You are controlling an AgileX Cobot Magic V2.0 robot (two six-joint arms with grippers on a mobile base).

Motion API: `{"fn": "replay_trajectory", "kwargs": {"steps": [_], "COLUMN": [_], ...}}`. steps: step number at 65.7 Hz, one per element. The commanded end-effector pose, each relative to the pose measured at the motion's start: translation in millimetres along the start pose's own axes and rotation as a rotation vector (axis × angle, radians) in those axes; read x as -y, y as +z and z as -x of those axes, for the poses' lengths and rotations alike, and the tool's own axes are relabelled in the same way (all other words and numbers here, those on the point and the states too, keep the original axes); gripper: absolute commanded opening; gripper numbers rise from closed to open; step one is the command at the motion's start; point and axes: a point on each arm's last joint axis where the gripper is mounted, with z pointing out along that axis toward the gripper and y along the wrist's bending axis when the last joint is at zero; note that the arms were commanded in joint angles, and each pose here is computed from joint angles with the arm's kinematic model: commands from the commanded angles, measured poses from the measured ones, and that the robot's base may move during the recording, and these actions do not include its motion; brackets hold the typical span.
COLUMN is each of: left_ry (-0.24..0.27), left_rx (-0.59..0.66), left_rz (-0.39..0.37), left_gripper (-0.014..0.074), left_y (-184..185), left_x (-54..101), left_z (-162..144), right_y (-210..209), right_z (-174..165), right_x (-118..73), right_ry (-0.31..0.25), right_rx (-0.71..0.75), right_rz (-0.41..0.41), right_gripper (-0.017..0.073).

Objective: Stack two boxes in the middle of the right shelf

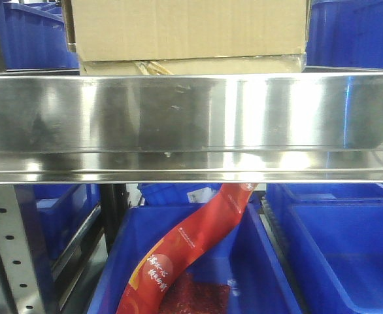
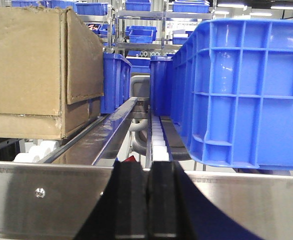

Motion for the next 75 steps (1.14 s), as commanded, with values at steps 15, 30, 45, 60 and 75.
{"fn": "replay_trajectory", "kwargs": {"steps": [15,30,45,60,75], "left_ry": [-0.025,-0.025,-0.025,-0.025,-0.025], "left_rx": [0.074,0.076,0.076,0.076,0.076], "left_rz": [0.042,0.040,0.040,0.040,0.040], "left_gripper": [-0.0100,-0.0100,-0.0100,-0.0100,-0.0100], "left_y": [-2,-2,-2,-2,-2], "left_x": [-0.8,-0.7,-0.7,-0.7,-0.7], "left_z": [-46,-46,-46,-46,-46], "right_y": [0,0,0,0,0], "right_z": [1,1,1,1,1], "right_x": [0.3,0.3,0.3,0.3,0.3], "right_ry": [-0.004,-0.004,-0.004,-0.004,-0.004], "right_rx": [0.015,0.015,0.015,0.015,0.015], "right_rz": [-0.005,-0.005,-0.005,-0.005,-0.005], "right_gripper": [-0.0162,-0.0162,-0.0162,-0.0162,-0.0162]}}
